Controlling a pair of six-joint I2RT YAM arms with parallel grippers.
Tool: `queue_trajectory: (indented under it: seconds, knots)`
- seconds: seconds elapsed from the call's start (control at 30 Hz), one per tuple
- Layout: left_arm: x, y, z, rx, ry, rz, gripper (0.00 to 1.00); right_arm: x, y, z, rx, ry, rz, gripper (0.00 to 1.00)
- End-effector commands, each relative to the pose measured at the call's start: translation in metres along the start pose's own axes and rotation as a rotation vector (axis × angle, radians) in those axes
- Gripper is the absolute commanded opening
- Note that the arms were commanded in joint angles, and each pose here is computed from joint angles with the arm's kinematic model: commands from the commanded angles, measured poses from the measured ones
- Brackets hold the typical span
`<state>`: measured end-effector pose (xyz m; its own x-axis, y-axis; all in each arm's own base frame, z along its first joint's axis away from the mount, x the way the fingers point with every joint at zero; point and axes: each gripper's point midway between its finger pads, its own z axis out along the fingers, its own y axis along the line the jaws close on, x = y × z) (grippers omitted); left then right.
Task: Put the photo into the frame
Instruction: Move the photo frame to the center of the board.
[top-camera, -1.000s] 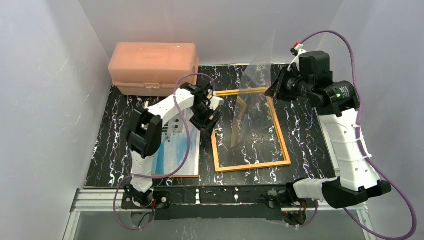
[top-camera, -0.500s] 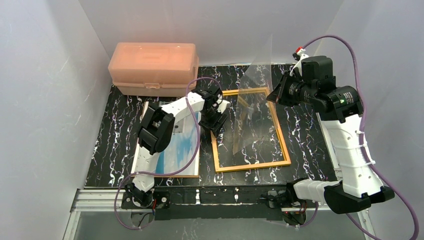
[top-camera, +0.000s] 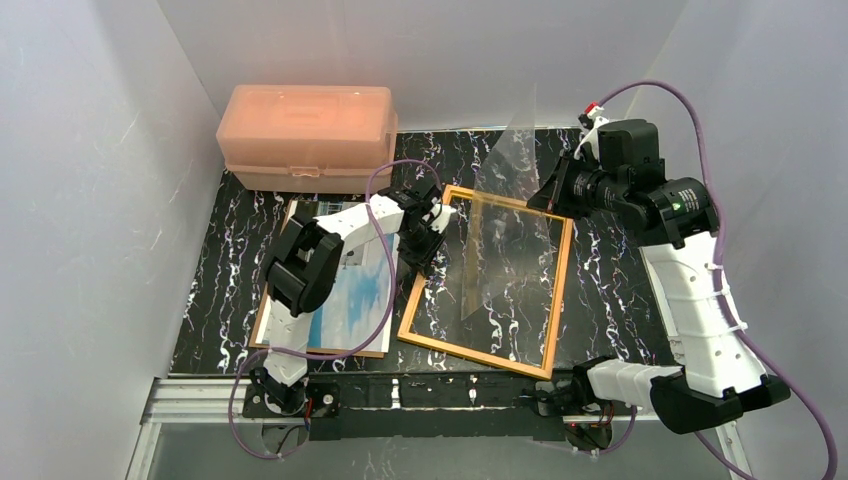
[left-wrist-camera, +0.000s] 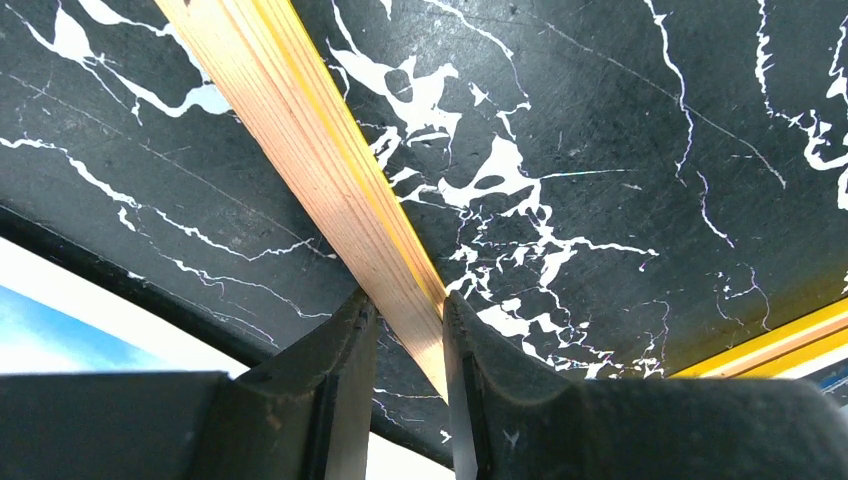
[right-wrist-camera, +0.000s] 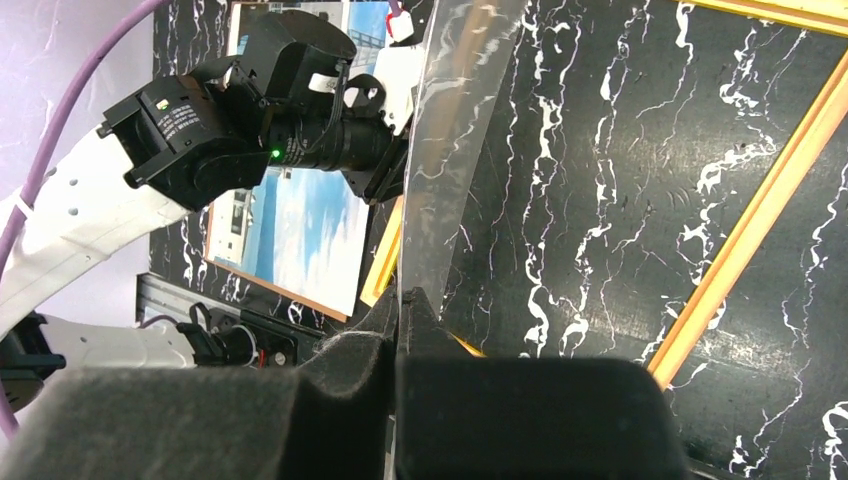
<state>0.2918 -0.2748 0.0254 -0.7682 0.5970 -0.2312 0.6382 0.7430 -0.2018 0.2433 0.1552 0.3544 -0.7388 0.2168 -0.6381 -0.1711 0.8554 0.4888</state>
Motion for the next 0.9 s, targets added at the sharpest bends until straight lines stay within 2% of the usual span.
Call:
queue_trajectory:
  seconds: [0.0, 0.07, 0.33, 0.5, 0.87]
  knots:
    - [0.036, 0.013, 0.003, -0.064, 0.100, 0.031, 0.20, -0.006, 0.010, -0.001, -0.069, -0.051, 0.002, 0.01]
    - [0.035, 0.010, 0.002, -0.057, 0.097, 0.002, 0.19, -0.003, 0.008, 0.002, -0.071, -0.045, 0.004, 0.01]
    - [0.048, 0.035, 0.009, -0.145, 0.144, -0.225, 0.00, -0.003, 0.010, 0.007, -0.086, -0.048, -0.002, 0.01]
    - [0.054, 0.053, 0.005, -0.131, 0.133, -0.362, 0.00, -0.003, 0.012, 0.012, -0.105, -0.043, -0.003, 0.01]
    - [0.065, 0.054, -0.002, -0.126, 0.101, -0.479, 0.00, -0.003, 0.014, 0.026, -0.127, -0.032, 0.002, 0.01]
